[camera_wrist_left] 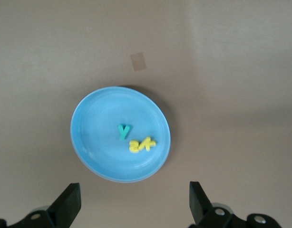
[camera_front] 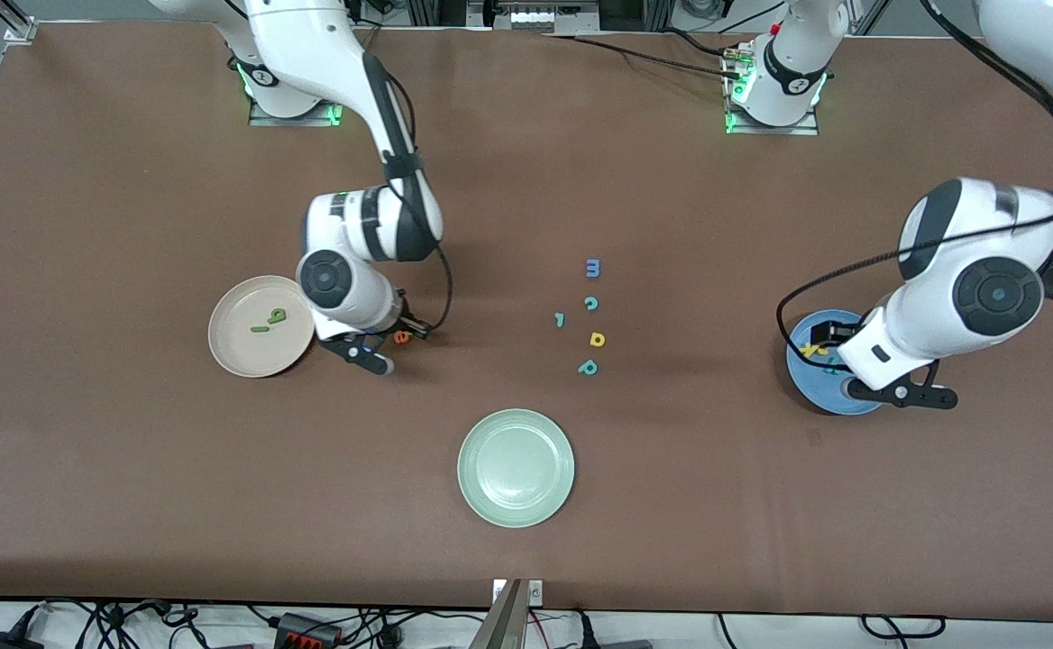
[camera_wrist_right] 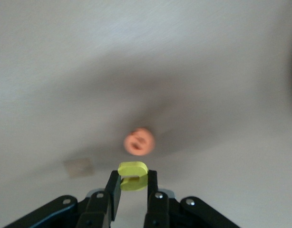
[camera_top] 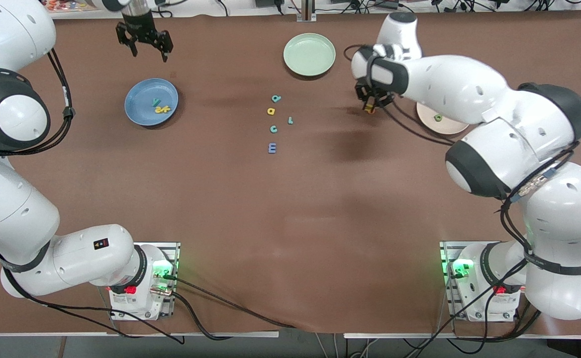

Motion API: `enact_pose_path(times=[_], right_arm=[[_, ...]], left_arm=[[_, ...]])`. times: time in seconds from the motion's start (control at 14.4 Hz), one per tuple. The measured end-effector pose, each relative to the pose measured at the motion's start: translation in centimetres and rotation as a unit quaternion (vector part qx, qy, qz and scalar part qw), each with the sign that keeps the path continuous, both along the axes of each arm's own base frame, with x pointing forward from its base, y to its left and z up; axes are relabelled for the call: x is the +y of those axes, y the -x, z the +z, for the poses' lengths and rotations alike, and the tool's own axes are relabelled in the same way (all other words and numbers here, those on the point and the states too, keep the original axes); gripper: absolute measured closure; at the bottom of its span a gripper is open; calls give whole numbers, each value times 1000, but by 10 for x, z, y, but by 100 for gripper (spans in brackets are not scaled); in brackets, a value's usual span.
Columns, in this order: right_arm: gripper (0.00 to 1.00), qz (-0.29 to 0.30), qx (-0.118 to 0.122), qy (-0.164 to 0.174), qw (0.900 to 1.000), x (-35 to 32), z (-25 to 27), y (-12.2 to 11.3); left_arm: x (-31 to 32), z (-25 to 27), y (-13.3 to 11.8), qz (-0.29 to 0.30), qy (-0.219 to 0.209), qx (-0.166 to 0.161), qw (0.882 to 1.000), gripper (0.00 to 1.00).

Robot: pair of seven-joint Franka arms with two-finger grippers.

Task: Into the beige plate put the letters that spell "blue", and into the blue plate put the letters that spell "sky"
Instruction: 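Drop yellow u on beige plate while the left gripper drops blue y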

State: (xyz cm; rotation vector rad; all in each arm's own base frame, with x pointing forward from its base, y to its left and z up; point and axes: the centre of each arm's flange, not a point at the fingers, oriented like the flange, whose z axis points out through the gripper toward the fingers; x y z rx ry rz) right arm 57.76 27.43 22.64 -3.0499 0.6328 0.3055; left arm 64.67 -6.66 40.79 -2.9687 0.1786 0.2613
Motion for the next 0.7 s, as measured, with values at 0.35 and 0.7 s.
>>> enact_pose_path(times=[0.35, 0.7], right_arm=[[74, 84, 37, -8, 996, -140, 19, -9], [74, 112, 61, -19, 992, -200, -3, 8]], left_arm=[[-25, 79, 6, -8, 1, 9, 1000, 0], [-21, 112, 6, -18, 33, 2, 999, 0]])
